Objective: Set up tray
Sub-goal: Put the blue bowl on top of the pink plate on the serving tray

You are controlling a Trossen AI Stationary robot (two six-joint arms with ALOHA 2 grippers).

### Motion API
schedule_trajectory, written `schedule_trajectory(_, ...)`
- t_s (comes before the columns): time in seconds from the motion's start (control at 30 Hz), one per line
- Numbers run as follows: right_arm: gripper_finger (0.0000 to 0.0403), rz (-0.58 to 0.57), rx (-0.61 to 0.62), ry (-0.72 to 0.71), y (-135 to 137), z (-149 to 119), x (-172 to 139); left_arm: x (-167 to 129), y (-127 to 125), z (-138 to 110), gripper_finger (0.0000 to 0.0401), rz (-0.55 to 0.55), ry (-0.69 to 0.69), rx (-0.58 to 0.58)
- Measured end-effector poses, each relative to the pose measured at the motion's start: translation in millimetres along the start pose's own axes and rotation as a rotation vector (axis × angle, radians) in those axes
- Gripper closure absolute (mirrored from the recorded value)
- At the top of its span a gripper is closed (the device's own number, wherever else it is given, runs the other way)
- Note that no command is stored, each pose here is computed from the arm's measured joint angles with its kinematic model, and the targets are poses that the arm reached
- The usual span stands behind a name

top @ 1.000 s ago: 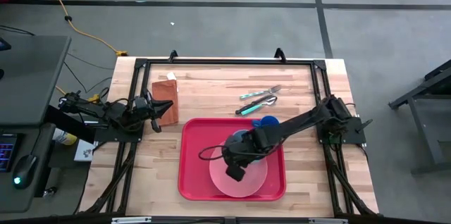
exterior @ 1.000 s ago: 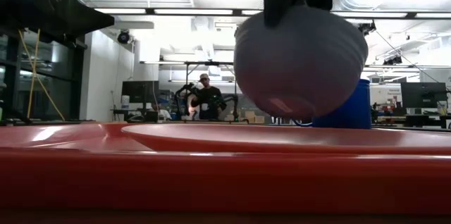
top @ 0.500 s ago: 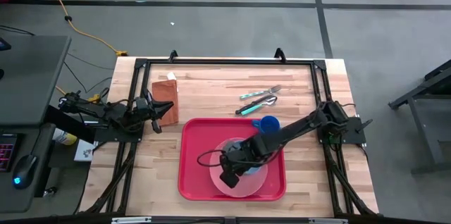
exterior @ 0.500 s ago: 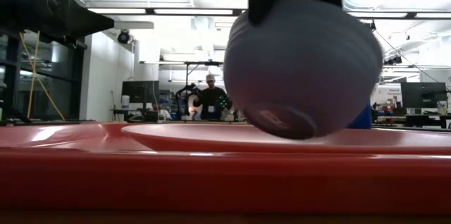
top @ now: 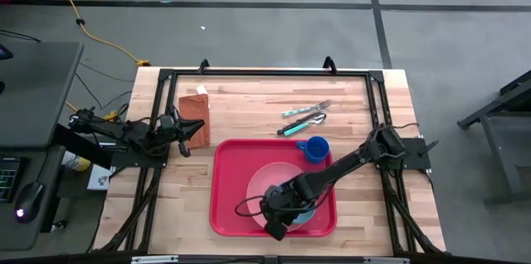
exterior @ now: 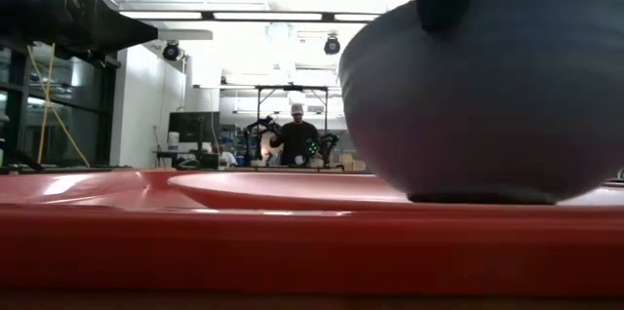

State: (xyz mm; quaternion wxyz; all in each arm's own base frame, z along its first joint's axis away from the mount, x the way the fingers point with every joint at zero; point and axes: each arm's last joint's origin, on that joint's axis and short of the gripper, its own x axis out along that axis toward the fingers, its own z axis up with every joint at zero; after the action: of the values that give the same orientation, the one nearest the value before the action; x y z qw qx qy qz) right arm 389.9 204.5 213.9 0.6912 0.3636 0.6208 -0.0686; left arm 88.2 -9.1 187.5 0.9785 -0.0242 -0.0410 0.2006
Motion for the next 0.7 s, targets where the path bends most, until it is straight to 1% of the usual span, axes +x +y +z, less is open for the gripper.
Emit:
schedule_trajectory(0.13,0.0401,-0.025,0.011,0.032,0,-5,11,0,0,0,0.0341,0.000,0.000,0.000)
schedule_trajectory(0.27,0.0401,-0.045,0.028,0.041,-2,-7,11,0,0,0,0.0341,0.003,0.000,0.000)
schedule_trajectory(0.5,0.0402,-0.129,0.059,0.100,-8,-17,10,0,0,0,0.0341,0.003,0.000,-0.001)
schedule_trajectory(0.7,0.0402,-0.141,0.073,0.107,-8,-22,12,0,0,0,0.0341,0.003,0.000,-0.001)
